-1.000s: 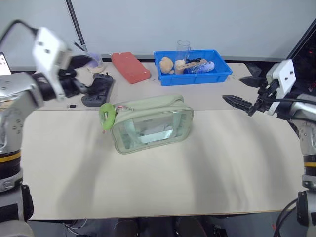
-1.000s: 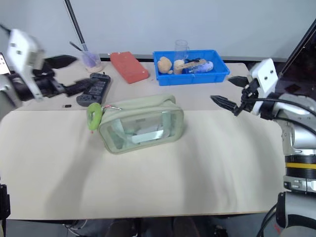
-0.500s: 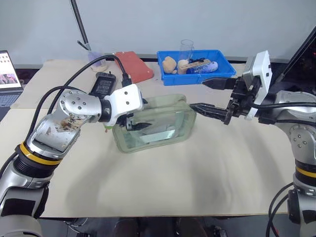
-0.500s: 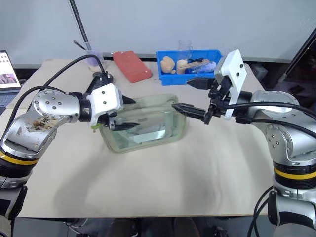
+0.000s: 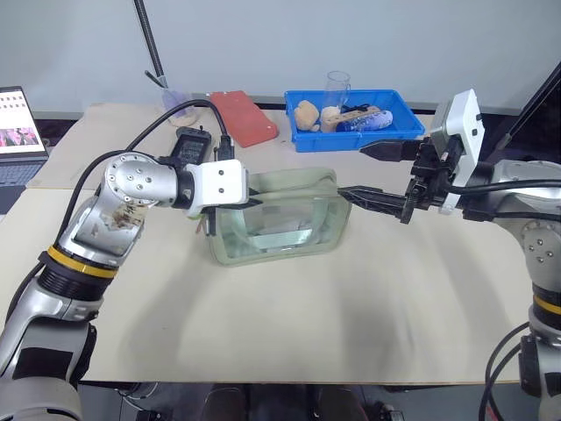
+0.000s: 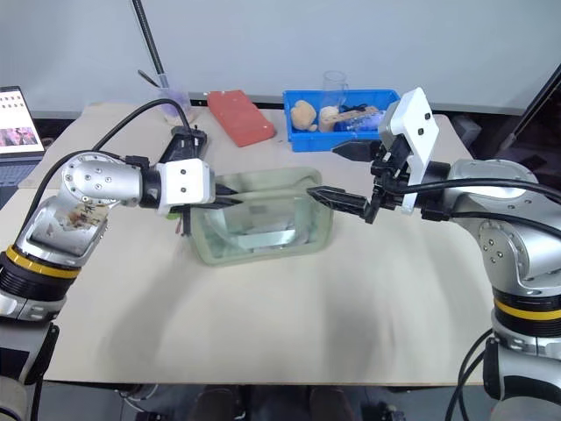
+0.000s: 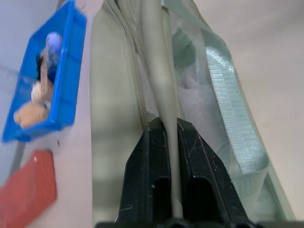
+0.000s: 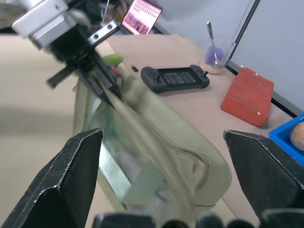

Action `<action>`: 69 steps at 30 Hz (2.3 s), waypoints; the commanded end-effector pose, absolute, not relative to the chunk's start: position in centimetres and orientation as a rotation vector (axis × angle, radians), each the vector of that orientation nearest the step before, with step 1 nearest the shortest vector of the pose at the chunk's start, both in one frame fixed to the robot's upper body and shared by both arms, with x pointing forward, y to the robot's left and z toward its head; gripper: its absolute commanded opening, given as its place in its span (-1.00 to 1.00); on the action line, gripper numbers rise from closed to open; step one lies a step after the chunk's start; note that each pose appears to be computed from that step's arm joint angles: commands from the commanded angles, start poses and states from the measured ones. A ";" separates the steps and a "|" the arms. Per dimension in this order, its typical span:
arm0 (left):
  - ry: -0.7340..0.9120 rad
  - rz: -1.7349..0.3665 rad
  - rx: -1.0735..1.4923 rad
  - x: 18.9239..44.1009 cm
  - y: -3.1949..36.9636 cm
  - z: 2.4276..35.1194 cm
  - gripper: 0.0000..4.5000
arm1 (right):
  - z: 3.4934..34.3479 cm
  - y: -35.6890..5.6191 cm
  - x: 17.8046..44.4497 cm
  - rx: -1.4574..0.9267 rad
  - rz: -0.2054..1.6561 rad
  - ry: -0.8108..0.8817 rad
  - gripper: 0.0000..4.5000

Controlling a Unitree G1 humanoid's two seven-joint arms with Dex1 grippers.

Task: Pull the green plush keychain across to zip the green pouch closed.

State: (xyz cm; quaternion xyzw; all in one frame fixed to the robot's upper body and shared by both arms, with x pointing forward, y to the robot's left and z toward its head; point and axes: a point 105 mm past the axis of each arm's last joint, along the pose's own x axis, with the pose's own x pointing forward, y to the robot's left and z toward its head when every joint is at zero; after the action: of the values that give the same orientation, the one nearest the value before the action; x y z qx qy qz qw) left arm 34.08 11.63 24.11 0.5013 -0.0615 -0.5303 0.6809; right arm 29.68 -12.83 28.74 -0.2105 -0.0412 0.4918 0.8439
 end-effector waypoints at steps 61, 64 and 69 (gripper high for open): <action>-0.076 -1.000 0.389 30.5 17.6 30.7 1.00 | 23.8 -13.1 32.4 -0.625 1.078 -0.022 -0.99; -0.035 -0.857 0.293 31.0 21.2 29.1 1.00 | 23.8 -13.1 32.4 -0.627 1.085 -0.021 -0.99; 0.015 -0.811 0.240 30.8 22.1 25.8 1.00 | 24.0 -12.8 32.4 -0.626 1.096 -0.028 -0.99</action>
State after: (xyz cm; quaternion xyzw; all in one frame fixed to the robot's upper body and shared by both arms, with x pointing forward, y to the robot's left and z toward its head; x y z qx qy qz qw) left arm 31.22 22.43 24.21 0.1008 0.0445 -0.3939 0.9125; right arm 32.62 -13.05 22.22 -0.2762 0.0199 0.5140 0.8118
